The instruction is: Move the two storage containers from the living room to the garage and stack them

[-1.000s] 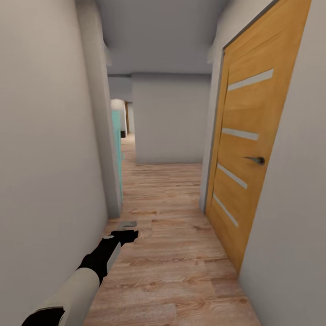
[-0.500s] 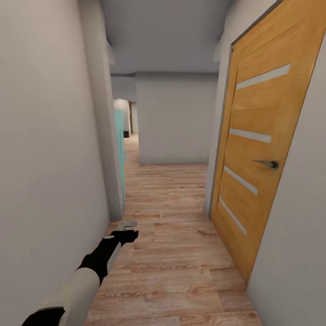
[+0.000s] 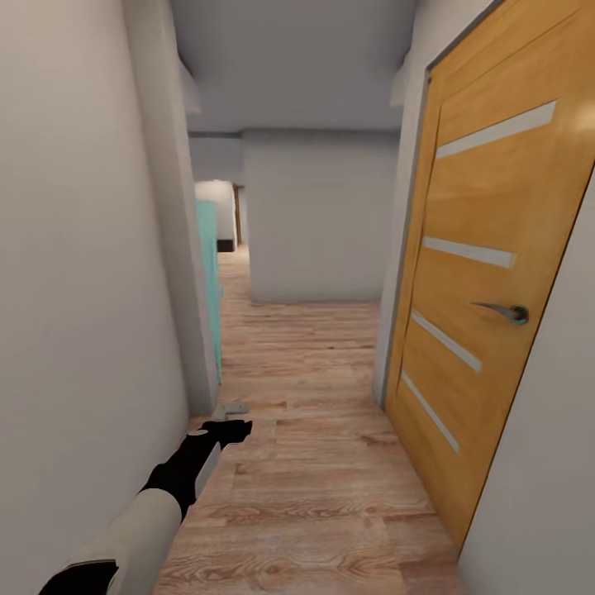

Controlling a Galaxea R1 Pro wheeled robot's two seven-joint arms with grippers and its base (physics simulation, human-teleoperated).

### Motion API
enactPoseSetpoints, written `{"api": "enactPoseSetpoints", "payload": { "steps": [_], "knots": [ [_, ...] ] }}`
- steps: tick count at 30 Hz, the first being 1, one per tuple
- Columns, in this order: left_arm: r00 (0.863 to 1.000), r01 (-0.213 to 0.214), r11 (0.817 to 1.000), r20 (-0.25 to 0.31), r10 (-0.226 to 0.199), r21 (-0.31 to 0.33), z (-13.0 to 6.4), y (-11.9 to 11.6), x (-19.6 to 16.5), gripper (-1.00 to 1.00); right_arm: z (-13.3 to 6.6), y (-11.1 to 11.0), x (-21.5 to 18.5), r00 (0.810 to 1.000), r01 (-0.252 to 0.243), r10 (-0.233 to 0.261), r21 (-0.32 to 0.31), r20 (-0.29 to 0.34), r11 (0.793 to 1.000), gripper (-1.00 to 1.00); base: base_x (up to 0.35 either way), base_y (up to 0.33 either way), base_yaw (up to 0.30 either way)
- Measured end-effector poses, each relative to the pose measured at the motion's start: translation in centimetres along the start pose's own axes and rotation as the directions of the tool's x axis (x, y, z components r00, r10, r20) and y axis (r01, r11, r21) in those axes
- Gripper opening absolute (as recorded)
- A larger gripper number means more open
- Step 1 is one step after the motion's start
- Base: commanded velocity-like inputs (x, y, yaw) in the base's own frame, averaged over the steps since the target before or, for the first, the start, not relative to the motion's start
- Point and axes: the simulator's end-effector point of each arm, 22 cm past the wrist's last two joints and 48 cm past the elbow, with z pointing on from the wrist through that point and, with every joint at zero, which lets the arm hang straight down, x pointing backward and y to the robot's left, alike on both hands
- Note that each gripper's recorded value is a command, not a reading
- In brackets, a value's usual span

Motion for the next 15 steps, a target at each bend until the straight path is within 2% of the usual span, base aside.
{"api": "enactPoseSetpoints", "payload": {
  "steps": [9,15],
  "knots": [
    [1.0,0.0,1.0,0.0,0.0,0.0,0.0,0.03,-0.02,1.0,0.0,0.0,0.0,1.0,0.0,0.0,0.0,0.0,1.0,1.0,0.329,-0.001,0.006],
    [1.0,0.0,1.0,0.0,0.0,0.0,0.0,0.03,-0.01,1.0,0.0,0.0,0.0,1.0,0.0,0.0,0.0,0.0,1.0,1.0,0.329,0.0,0.13]
  ]
}}
